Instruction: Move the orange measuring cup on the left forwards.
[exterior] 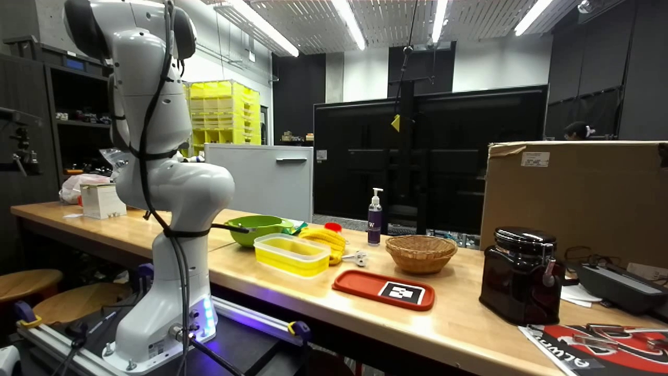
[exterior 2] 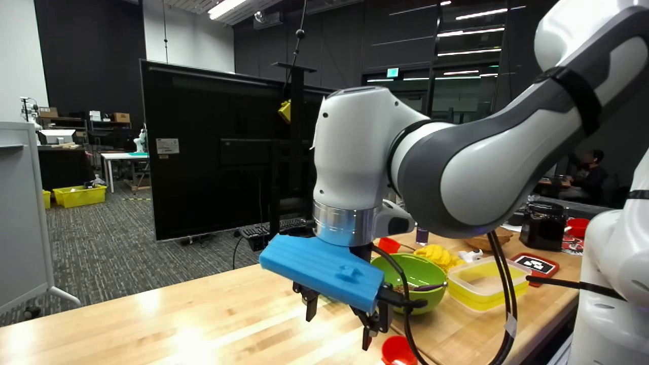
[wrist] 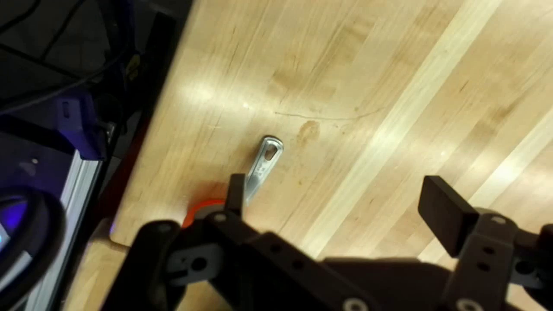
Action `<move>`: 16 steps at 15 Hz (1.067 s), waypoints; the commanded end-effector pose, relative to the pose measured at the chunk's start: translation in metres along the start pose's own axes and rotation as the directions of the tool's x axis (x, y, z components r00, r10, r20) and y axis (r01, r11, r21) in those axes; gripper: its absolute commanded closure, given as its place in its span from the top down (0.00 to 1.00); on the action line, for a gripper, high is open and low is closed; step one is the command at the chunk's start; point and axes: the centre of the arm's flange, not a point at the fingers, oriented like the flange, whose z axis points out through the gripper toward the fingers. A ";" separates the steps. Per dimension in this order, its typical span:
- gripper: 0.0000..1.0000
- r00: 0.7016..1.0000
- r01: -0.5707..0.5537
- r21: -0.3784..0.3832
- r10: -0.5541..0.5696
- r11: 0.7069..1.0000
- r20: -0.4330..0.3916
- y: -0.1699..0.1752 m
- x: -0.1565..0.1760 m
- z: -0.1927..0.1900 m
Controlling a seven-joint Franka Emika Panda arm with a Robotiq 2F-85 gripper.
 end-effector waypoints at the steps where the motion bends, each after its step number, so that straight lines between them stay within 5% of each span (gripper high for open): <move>1: 1.00 0.979 0.202 0.004 -0.202 0.979 0.037 -0.002 0.011 -0.016; 4: 1.00 0.927 0.371 0.010 -0.371 0.928 0.056 -0.003 0.029 -0.025; 8: 1.00 0.816 0.563 0.031 -0.561 0.826 0.139 0.009 0.066 -0.044; 10: 1.00 0.744 0.646 0.044 -0.641 0.762 0.188 0.021 0.082 -0.055; 15: 1.00 0.511 0.824 0.085 -0.800 0.560 0.314 0.067 0.131 -0.083; 16: 1.00 0.581 0.782 0.059 -0.760 0.620 0.291 0.035 0.104 -0.067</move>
